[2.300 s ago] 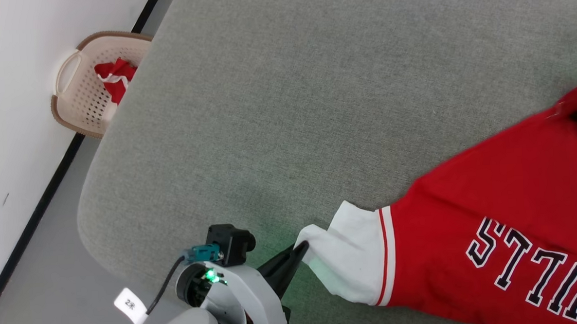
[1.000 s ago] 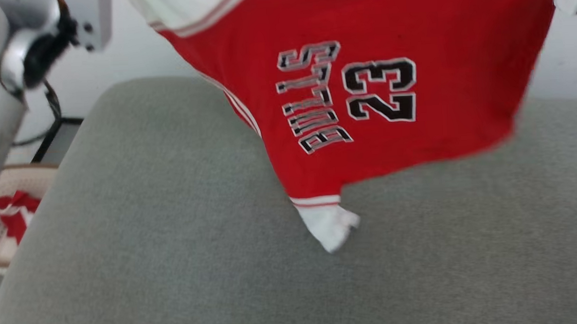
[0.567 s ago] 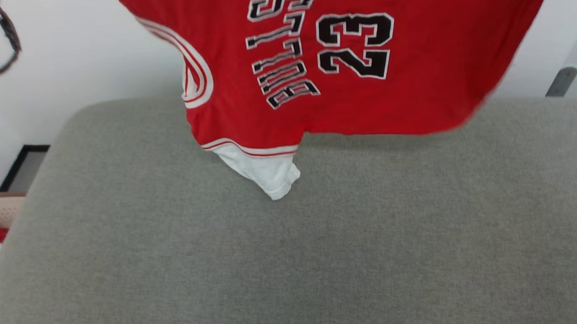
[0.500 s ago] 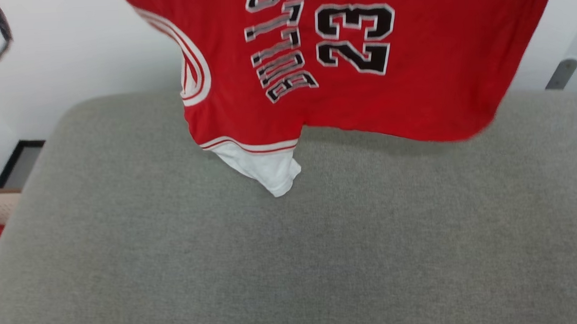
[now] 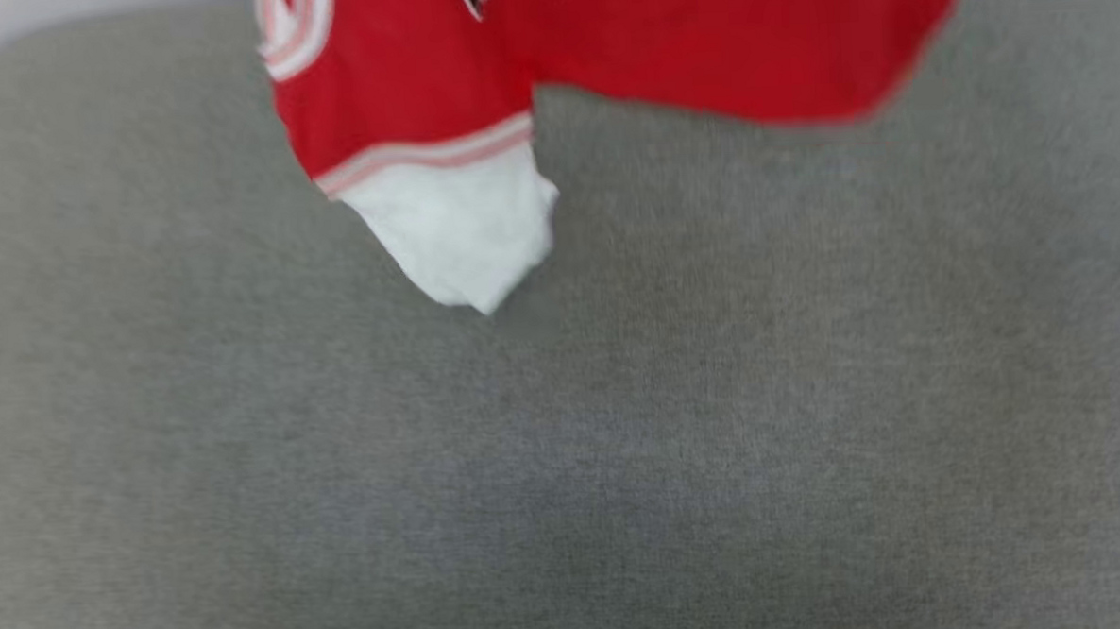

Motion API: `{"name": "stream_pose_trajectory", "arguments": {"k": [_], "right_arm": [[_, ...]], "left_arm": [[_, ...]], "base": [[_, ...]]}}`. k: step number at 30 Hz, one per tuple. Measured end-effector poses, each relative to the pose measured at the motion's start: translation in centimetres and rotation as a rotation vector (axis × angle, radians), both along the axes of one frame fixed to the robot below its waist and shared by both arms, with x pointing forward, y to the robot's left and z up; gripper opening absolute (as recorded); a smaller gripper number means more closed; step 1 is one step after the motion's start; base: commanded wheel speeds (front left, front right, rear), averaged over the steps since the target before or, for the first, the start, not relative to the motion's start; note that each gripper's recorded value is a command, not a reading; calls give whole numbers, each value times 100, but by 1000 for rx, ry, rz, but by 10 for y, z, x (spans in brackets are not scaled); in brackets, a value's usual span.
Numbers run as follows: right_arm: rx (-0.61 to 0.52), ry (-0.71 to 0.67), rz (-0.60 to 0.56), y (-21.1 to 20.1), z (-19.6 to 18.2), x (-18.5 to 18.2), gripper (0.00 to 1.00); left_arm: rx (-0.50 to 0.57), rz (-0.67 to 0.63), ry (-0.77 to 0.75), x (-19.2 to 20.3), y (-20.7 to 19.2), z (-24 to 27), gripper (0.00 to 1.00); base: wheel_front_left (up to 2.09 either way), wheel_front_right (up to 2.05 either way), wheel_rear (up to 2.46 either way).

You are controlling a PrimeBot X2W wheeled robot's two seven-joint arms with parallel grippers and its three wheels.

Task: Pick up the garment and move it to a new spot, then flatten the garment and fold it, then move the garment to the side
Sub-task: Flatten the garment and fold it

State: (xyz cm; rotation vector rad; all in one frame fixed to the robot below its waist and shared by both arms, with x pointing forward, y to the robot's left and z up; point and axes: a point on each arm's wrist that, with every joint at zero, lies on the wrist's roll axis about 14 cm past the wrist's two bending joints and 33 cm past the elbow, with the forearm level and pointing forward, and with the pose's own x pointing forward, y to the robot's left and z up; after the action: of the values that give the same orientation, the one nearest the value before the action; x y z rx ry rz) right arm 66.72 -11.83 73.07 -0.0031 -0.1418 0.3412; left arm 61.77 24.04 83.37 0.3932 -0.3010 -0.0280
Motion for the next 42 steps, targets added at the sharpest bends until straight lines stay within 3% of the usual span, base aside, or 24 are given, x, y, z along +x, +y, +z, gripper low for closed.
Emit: {"name": "stream_pose_trajectory", "arguments": {"k": [4,7,11,13,19,25,28,36,42], "right_arm": [[5,-203,-68,-17,15,27,0],[-28,-233,-106,-27,-1,49,0],[-69,-273,-118,-34,-20,73,0],[-93,-241,-122,-35,-55,86,0],[-132,20,-99,-22,-214,101,0],[-135,203,-73,-6,-300,89,0],[-125,240,-64,0,-308,82,0],[-109,249,-40,9,-288,63,0],[-103,300,32,25,-293,22,0]], "left_arm": [[15,-67,-178,27,-29,22,0],[13,-113,-324,40,-46,37,0],[-18,-184,-304,73,-62,-2,0],[-46,-207,-258,91,-66,-34,0],[-110,-195,-75,120,-52,-159,0],[-138,-147,178,106,-27,-273,0],[-139,-145,254,90,-23,-296,0],[-133,-152,341,43,-16,-302,0],[-134,-192,509,-19,-19,-332,0]], "base": [[0,0,0],[0,0,0],[0,0,0],[0,0,0],[0,0,0],[0,0,0],[0,0,0],[0,0,0],[0,0,0]]}}
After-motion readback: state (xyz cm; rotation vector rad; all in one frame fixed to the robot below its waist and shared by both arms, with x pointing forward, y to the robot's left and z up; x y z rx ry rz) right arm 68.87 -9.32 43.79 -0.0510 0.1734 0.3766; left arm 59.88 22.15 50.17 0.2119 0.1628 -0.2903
